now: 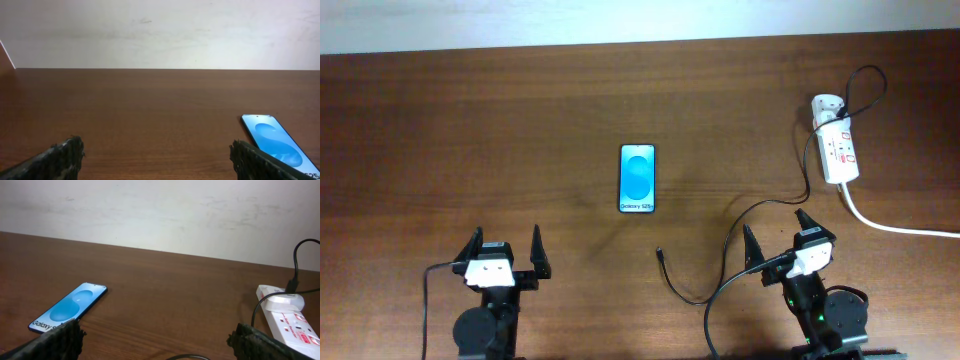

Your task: Plug charger to phone and switch on socket

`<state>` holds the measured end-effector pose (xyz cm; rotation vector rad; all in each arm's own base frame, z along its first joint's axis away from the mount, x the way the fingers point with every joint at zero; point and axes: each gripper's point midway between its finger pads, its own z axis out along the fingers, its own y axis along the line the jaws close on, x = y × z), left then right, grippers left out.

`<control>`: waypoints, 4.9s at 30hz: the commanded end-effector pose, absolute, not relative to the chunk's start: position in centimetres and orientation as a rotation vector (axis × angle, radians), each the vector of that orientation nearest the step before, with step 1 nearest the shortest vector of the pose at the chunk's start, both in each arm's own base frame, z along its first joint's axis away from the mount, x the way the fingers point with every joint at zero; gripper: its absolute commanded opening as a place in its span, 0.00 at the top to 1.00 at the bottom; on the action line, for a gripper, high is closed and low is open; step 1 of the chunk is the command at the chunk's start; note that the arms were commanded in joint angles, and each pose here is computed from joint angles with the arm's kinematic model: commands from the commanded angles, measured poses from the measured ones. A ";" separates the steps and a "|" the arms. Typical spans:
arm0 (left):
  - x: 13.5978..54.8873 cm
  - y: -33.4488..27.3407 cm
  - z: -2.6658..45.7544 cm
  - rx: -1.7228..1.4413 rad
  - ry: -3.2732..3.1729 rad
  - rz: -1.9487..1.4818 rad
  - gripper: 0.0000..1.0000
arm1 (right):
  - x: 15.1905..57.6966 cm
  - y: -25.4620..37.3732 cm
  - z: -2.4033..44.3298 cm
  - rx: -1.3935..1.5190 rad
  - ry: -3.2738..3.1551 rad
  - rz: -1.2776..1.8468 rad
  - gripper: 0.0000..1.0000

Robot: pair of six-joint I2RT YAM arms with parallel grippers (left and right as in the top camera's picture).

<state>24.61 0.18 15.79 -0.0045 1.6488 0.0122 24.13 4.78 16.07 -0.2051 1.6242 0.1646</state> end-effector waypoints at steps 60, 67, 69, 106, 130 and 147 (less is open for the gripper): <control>32.6 -11.9 30.0 0.294 2.365 -0.646 0.01 | 24.2 4.5 15.8 -0.190 1.630 0.161 0.02; 34.7 -9.8 23.8 0.230 2.831 -0.184 0.01 | 24.2 4.5 15.8 -0.190 1.630 0.161 0.02; 35.5 -10.0 23.1 0.231 2.835 -0.186 0.01 | 24.2 4.5 15.8 -0.190 1.630 0.161 0.02; 39.1 -11.0 16.4 0.070 2.957 -0.191 0.01 | 24.2 4.5 15.8 -0.190 1.630 0.161 0.02; 40.1 -10.3 15.7 0.016 2.938 -0.126 0.01 | 24.2 4.5 15.8 -0.190 1.630 0.161 0.02; 40.3 -12.7 11.7 0.065 3.042 -0.299 0.01 | 24.2 4.5 15.8 -0.190 1.630 0.161 0.02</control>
